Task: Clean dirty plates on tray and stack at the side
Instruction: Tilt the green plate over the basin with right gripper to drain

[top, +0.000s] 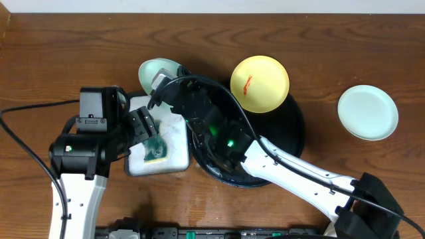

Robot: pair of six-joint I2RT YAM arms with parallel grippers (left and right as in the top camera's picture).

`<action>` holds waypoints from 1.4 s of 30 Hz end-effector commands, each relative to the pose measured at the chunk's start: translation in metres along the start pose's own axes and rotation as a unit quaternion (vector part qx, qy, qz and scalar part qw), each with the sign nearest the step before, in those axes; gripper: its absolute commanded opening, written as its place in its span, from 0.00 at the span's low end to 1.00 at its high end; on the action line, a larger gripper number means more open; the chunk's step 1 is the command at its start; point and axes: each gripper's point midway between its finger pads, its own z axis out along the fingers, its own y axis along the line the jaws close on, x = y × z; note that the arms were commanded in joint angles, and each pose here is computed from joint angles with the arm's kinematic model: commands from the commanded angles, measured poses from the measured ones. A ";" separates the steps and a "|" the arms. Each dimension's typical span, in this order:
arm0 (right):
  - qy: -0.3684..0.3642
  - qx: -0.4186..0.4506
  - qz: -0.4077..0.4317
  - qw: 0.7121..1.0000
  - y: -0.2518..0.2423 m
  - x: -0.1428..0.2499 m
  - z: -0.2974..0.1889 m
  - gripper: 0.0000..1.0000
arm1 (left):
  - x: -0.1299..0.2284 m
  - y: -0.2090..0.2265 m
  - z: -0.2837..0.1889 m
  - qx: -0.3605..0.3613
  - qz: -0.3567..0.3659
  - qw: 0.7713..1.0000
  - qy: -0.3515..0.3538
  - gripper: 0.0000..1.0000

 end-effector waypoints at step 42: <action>-0.004 -0.004 0.026 1.000 0.009 -0.016 -0.016 0.01 | -0.003 -0.003 -0.003 0.006 0.000 1.000 -0.003 0.83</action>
